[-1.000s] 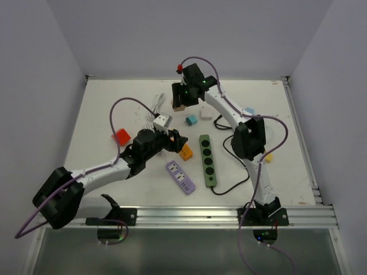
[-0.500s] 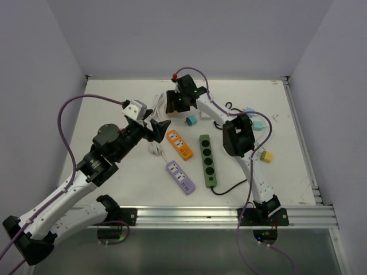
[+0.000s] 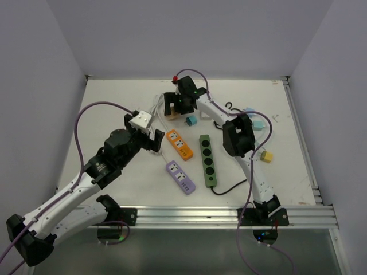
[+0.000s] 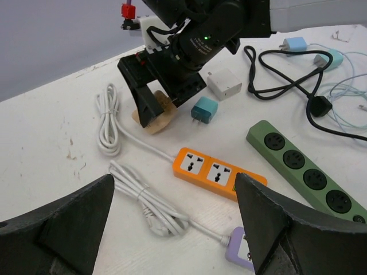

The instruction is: Pull the plug off the socket

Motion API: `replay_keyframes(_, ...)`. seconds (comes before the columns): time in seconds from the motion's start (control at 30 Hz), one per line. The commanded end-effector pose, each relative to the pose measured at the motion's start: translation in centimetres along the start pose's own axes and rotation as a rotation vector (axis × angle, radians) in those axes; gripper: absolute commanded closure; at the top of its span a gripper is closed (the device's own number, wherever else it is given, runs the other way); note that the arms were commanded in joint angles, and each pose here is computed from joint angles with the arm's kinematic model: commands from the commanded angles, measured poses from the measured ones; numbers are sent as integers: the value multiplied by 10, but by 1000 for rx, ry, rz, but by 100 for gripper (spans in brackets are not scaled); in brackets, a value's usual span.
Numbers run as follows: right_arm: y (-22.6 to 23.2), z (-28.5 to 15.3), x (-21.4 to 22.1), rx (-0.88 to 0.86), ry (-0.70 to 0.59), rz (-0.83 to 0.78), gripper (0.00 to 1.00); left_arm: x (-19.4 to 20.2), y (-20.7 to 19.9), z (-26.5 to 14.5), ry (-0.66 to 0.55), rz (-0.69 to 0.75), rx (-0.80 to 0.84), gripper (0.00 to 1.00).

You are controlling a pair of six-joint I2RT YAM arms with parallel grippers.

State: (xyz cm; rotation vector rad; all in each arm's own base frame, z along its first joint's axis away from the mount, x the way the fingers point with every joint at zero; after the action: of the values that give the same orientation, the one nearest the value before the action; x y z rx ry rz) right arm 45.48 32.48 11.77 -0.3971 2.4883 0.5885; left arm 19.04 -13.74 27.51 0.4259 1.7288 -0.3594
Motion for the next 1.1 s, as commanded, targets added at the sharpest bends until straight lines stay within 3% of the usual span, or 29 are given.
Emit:
replay_keyframes(0.0, 24, -67, -41, -20, -132, -26, 1, -2, 10, -8, -35, 2, -76, 9)
replay_keyframes(0.23, 38, -156, -81, -39, -266, -37, 1, -1, 27, -19, -66, 15, -240, 7)
replay_keyframes(0.4, 35, -211, -72, 3, -295, -62, 1, -3, 34, -26, -86, 2, -319, 6)
replay_keyframes(0.43, 38, -240, -72, 12, -336, -74, 1, -2, 36, -27, -89, -5, -337, 5)
replay_keyframes(0.53, 22, -260, -35, 132, -300, -48, 1, -5, 36, -30, -107, -29, -344, 4)
replay_keyframes(0.67, -3, -290, 21, 298, -400, 25, 1, -4, 36, -32, -130, -40, -339, 4)
replay_keyframes(0.73, -23, -286, 62, 389, -395, 48, 1, -1, 40, -33, -124, -56, -398, 3)
replay_keyframes(0.8, -25, -317, 78, 398, -507, 94, 1, 1, 43, -31, -108, -72, -455, 2)
replay_keyframes(0.83, -34, -312, 98, 439, -485, 110, 1, 3, 44, -31, -90, -72, -470, 1)
replay_keyframes(0.9, -38, -333, 111, 464, -557, 129, 1, 3, 44, -28, -70, -68, -484, 1)
replay_keyframes(1.07, -55, -335, 145, 552, -581, 166, 1, 3, 45, -28, -53, -54, -482, 1)
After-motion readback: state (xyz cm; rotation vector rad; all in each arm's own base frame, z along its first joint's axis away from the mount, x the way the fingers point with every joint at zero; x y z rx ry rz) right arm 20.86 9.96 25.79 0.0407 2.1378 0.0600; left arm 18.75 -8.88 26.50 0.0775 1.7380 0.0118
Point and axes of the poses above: each gripper's point midway between its finger pads, its own z axis out along the fingers, its own y axis along the line the jaws close on, x = y × z, the point moved 9 cm from there along -z, back along the fingers, and after that the axes turned 3 degrees about -z, right-handed, at the moved point
